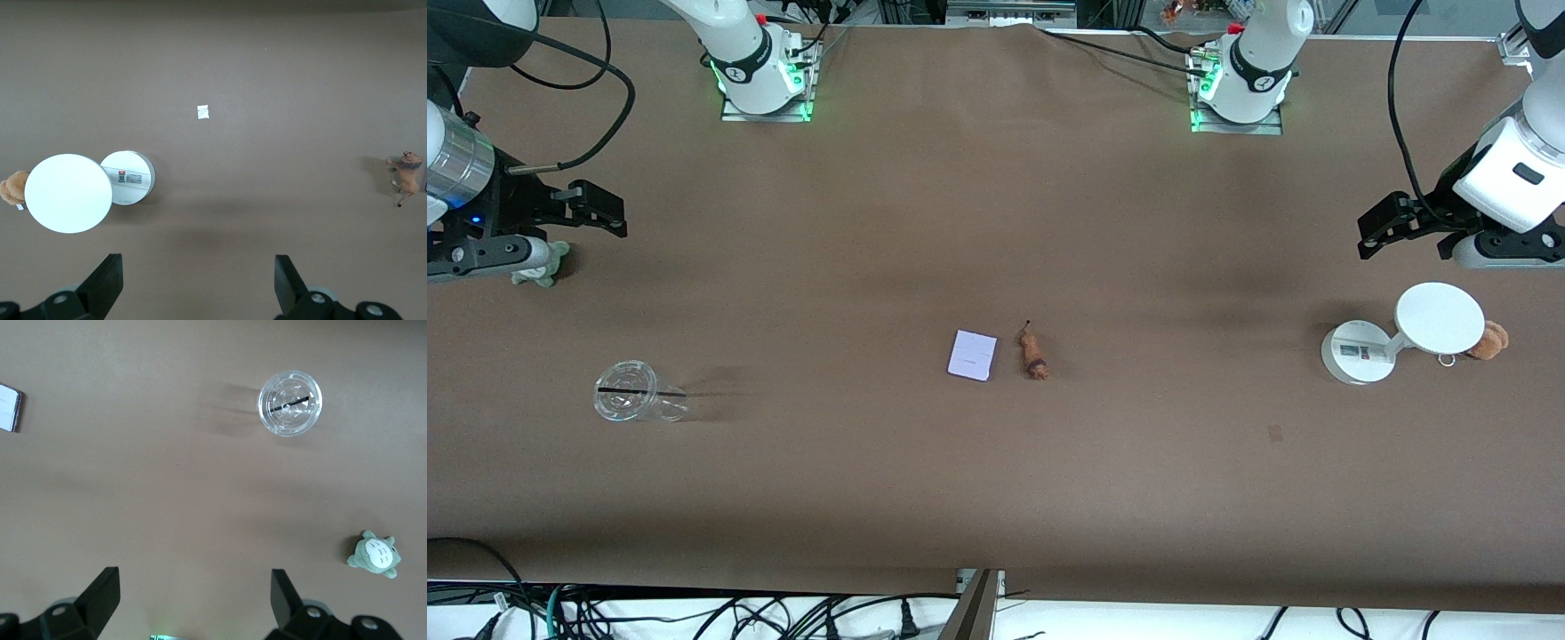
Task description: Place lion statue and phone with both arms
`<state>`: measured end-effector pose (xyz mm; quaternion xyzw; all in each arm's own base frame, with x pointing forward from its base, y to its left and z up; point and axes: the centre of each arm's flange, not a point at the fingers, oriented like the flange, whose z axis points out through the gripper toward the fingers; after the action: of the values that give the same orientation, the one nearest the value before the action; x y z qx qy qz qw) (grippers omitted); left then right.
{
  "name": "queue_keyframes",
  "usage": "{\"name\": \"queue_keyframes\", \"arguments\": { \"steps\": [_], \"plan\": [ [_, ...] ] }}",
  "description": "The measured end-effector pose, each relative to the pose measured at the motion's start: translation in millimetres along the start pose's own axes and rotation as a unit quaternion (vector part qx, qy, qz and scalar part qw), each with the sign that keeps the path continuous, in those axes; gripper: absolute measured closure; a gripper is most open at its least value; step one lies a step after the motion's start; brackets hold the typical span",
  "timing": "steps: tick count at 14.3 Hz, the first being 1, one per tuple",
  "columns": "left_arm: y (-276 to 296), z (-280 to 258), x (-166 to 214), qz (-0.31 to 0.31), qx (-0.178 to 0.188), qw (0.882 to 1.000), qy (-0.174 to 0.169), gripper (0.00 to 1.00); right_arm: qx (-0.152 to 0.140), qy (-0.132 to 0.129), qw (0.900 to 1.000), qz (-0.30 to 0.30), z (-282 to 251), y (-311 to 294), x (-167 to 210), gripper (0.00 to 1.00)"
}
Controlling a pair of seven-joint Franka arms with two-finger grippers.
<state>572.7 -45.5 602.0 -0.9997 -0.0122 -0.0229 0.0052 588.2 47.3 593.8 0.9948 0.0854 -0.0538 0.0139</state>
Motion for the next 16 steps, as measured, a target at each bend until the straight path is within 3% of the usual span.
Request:
{"name": "queue_keyframes", "arguments": {
  "steps": [16],
  "plan": [
    [2.9, -4.0, 0.5, 0.003, -0.001, 1.0, 0.004, 0.0, 0.0, 0.0, 1.0, 0.0, -0.1, 0.0, 0.0, 0.0]
  ]
}}
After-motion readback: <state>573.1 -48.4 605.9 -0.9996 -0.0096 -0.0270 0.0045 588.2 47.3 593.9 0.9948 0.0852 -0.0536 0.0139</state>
